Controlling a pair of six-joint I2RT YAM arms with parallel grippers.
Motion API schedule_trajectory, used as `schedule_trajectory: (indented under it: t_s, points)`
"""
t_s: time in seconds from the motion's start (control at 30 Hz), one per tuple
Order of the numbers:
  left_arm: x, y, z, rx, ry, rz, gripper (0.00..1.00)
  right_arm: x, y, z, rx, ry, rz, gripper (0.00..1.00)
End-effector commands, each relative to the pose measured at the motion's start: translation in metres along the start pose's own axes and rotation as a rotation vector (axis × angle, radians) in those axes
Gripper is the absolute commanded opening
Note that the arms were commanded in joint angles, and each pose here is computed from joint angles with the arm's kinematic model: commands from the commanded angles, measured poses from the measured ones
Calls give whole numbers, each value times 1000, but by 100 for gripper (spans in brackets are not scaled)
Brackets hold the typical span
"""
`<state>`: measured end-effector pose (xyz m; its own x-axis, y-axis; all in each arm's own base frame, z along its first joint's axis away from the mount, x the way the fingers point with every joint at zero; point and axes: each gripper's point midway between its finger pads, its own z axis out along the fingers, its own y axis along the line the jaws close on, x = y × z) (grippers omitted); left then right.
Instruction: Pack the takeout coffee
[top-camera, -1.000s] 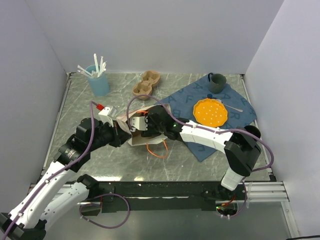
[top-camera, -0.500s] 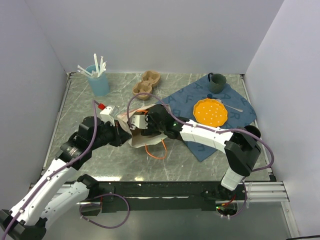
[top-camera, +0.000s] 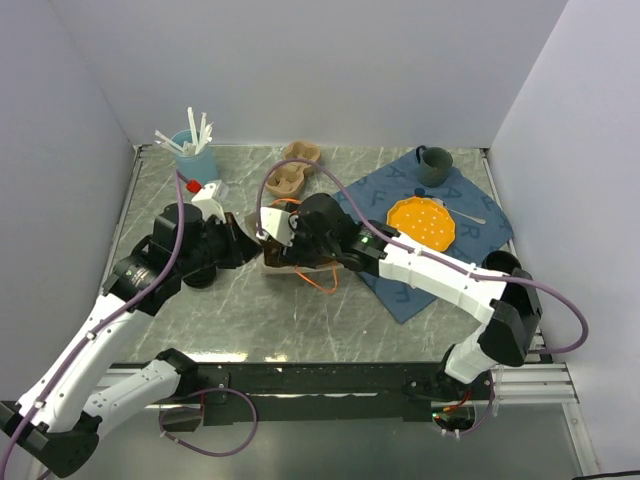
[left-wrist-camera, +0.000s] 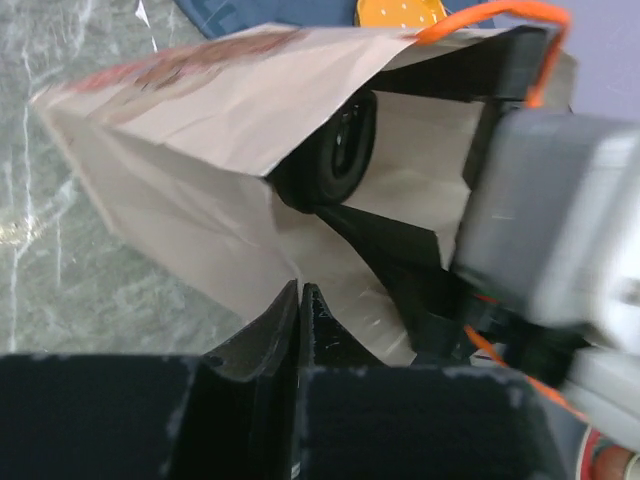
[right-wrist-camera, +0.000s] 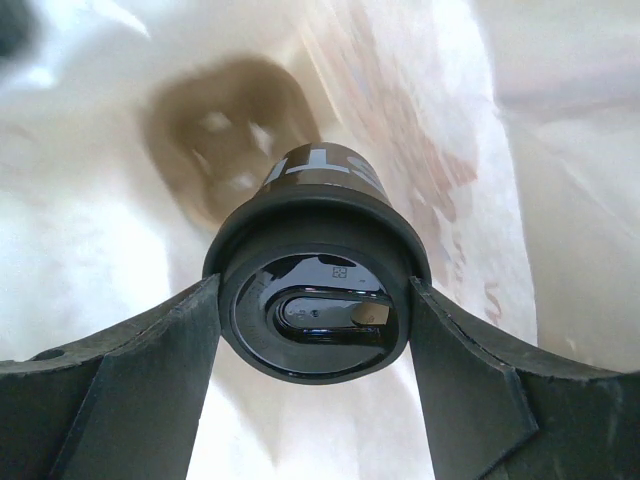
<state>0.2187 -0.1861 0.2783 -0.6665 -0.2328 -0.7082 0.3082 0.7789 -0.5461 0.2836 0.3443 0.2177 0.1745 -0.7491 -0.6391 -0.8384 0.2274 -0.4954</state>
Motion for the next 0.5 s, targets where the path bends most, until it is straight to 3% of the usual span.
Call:
schedule_trajectory:
  t_s: [0.0,0.17,0.2,0.23,0.33,0.47]
  points:
    - [-7,-11,-17,8,-14,-60,11,-38,-24,-41,84,-85,117,47]
    - [-4,-13,-25,9,-4,-94,21,-42,-24,-53,76,-83,174,47]
    - [-7,-16,-29,16,-8,-96,25,-42,-19,-53,59,-80,174,46]
    - [-7,-18,-31,20,-4,-93,39,-39,-13,-54,38,-73,181,46]
    - [-14,-24,-44,39,-19,-25,56,-33,13,-57,-62,-63,191,45]
    - [-45,-16,-64,-46,-135,96,64,-32,31,-69,-110,-99,181,45]
